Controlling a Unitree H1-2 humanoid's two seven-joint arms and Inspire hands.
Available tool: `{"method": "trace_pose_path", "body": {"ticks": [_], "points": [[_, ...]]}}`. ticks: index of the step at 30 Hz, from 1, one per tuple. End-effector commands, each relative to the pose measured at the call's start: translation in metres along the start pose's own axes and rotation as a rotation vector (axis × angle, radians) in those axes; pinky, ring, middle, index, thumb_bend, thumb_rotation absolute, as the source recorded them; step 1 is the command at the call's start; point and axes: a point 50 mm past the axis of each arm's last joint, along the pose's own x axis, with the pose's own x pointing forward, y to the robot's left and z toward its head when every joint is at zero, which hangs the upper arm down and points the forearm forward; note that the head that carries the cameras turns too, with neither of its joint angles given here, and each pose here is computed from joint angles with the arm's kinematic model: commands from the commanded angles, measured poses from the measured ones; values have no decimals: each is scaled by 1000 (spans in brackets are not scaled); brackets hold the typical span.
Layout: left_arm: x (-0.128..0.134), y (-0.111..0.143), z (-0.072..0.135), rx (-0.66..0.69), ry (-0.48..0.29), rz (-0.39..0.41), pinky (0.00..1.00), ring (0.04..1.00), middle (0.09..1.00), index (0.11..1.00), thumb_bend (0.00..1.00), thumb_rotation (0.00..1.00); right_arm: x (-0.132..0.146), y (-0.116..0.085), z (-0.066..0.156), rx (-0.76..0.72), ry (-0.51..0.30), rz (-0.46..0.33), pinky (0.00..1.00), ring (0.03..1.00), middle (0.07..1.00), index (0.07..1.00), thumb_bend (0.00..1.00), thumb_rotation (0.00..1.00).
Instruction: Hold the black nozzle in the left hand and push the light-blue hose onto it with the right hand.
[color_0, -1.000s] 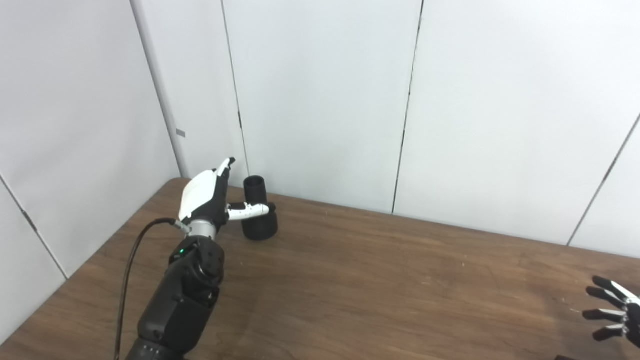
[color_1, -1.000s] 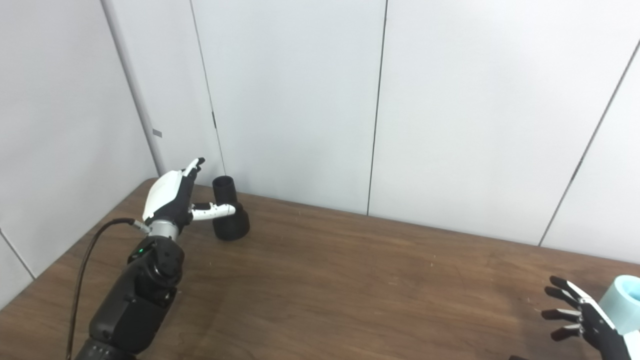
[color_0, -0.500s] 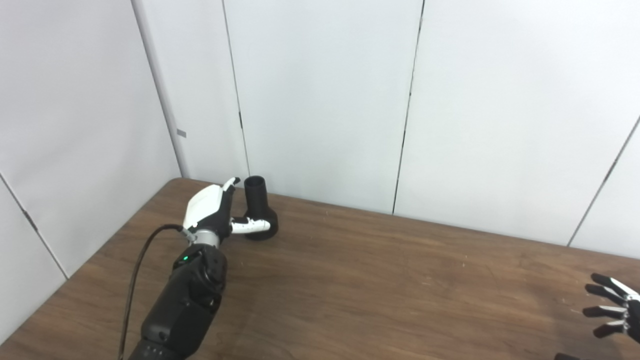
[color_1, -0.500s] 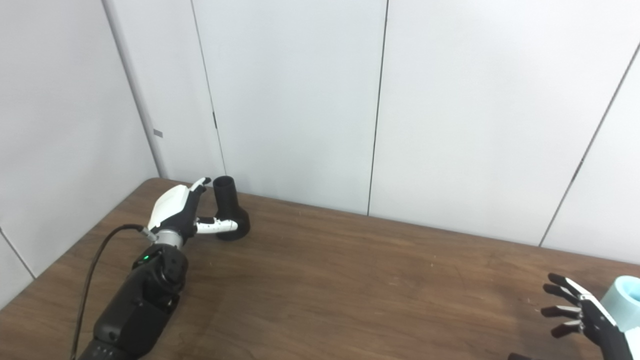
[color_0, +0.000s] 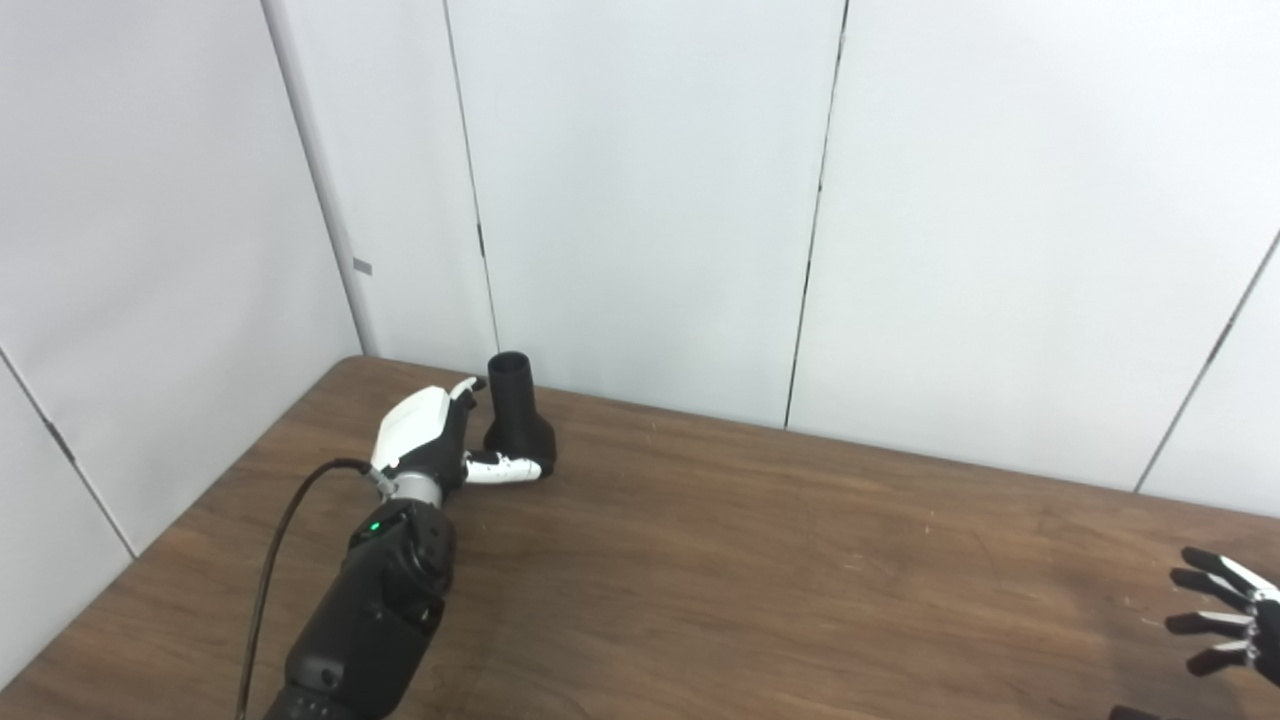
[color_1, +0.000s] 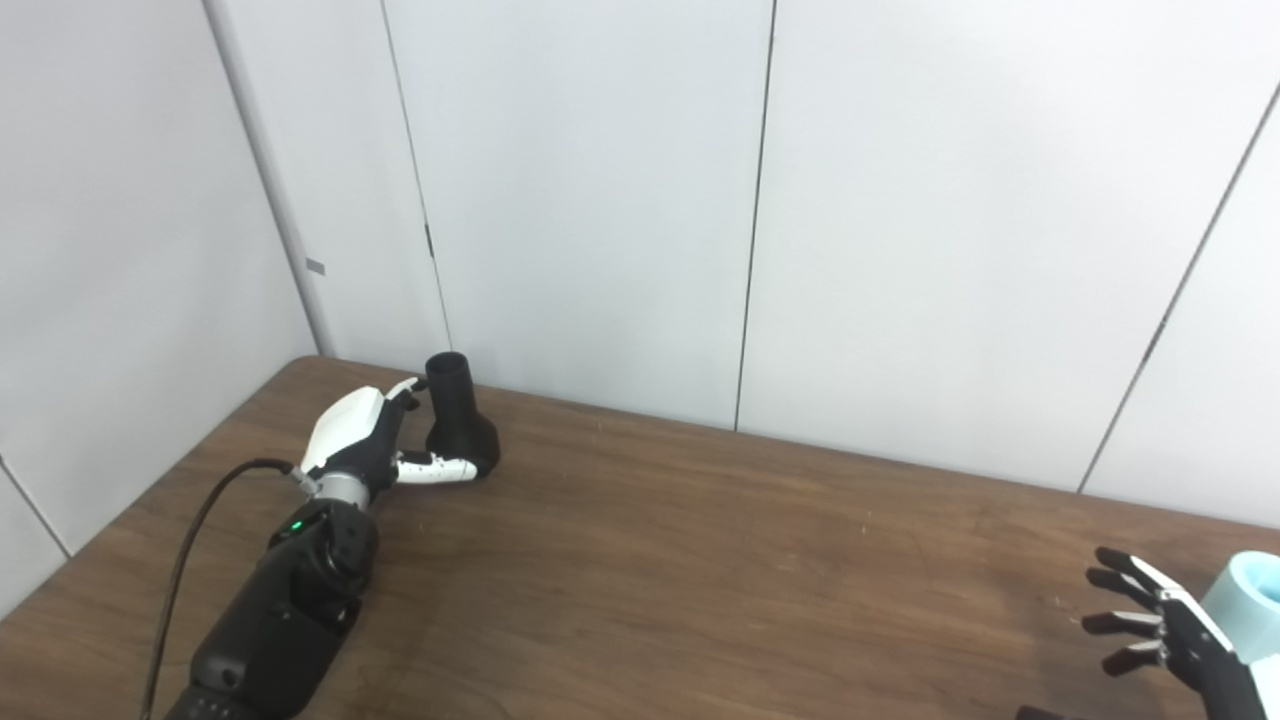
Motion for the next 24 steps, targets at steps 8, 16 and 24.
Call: {"method": "trace_pose_path", "body": {"ticks": [8, 16, 24], "points": [[17, 16, 7, 6, -16, 58, 1000, 883, 861, 812, 1000, 388, 8, -12, 15, -2, -79, -24, 476, 640, 786, 822, 707, 77], [23, 10, 7, -19, -11, 46, 994, 865, 855, 801, 1000, 368, 5, -15, 18, 4, -76, -20, 477, 643, 787, 825, 704, 79], [26, 8, 10, -40, -15, 34, 984, 864, 847, 790, 1000, 349, 4, -17, 19, 6, -77, -22, 473, 643, 787, 824, 703, 87]]}}
